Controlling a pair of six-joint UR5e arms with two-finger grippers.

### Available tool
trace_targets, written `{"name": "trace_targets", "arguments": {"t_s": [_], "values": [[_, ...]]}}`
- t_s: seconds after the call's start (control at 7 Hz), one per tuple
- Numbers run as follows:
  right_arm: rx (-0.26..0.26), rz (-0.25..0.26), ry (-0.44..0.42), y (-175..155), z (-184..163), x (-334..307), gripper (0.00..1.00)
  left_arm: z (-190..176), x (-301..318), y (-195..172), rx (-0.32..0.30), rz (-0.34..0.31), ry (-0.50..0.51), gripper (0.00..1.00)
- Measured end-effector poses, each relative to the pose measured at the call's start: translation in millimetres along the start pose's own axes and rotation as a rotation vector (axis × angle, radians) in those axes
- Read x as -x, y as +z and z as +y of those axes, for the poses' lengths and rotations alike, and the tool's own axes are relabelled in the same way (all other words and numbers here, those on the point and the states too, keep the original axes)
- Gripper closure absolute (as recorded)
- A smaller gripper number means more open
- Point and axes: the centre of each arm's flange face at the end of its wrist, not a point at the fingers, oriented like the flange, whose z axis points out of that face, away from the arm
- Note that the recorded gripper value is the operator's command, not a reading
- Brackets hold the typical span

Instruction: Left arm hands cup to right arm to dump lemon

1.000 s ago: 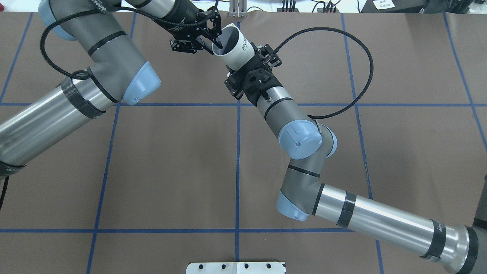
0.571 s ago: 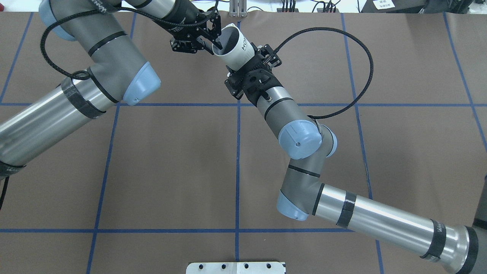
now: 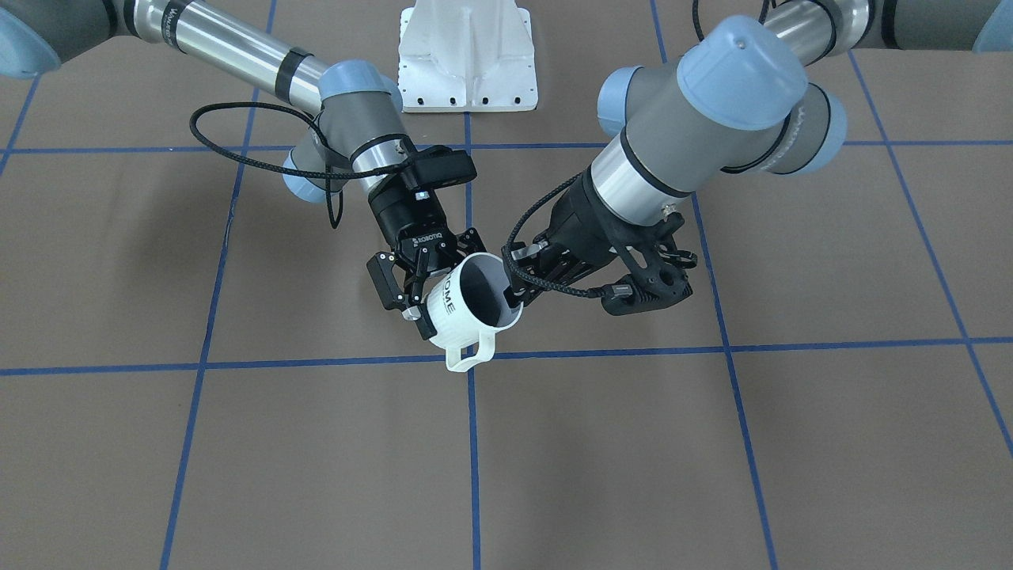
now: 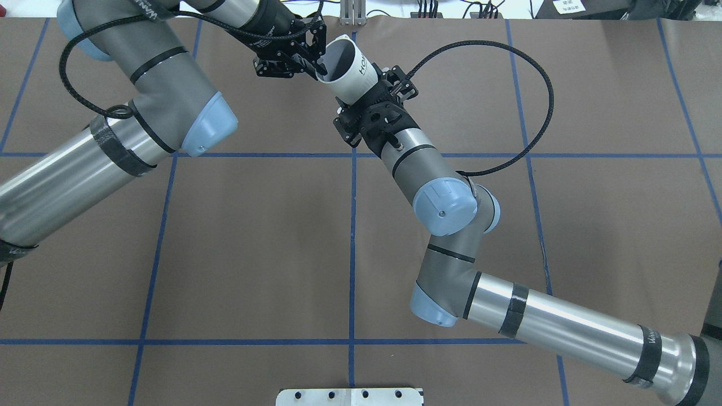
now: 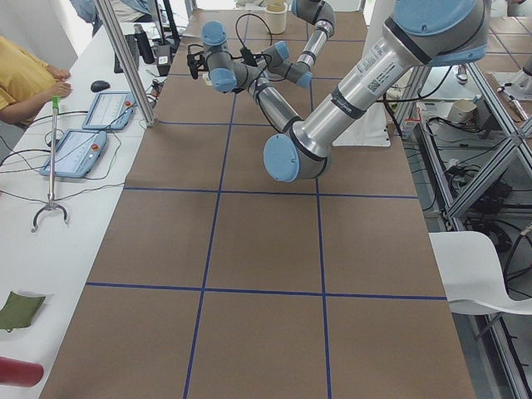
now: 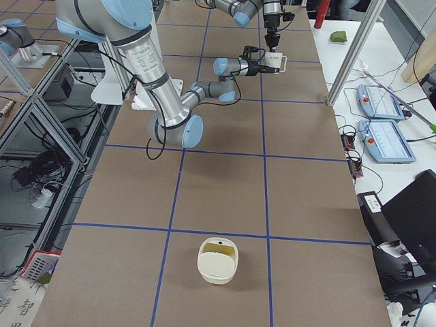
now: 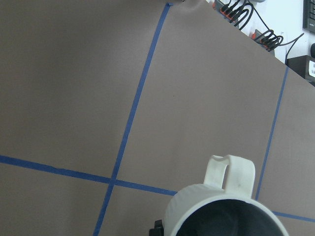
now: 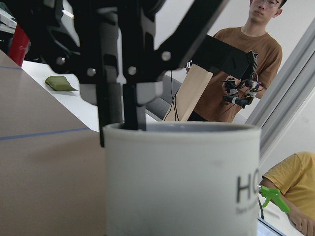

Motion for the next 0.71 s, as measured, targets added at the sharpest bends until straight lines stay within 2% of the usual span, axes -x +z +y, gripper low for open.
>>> {"name": "trace_targets", "arguments": {"t_s": [0.14,0.71], "values": [[0.000,0.002,-0.001,0.0,0.0,0.0,0.01,0.4,-0.3,-0.1,0.000,0.001,0.002,1.00],[-0.004,0.046,-0.004,-0.8,2.1,-5.1,0.01,0.6,-0.9,0.3,-0.001,0.003,0.006,1.00]]}}
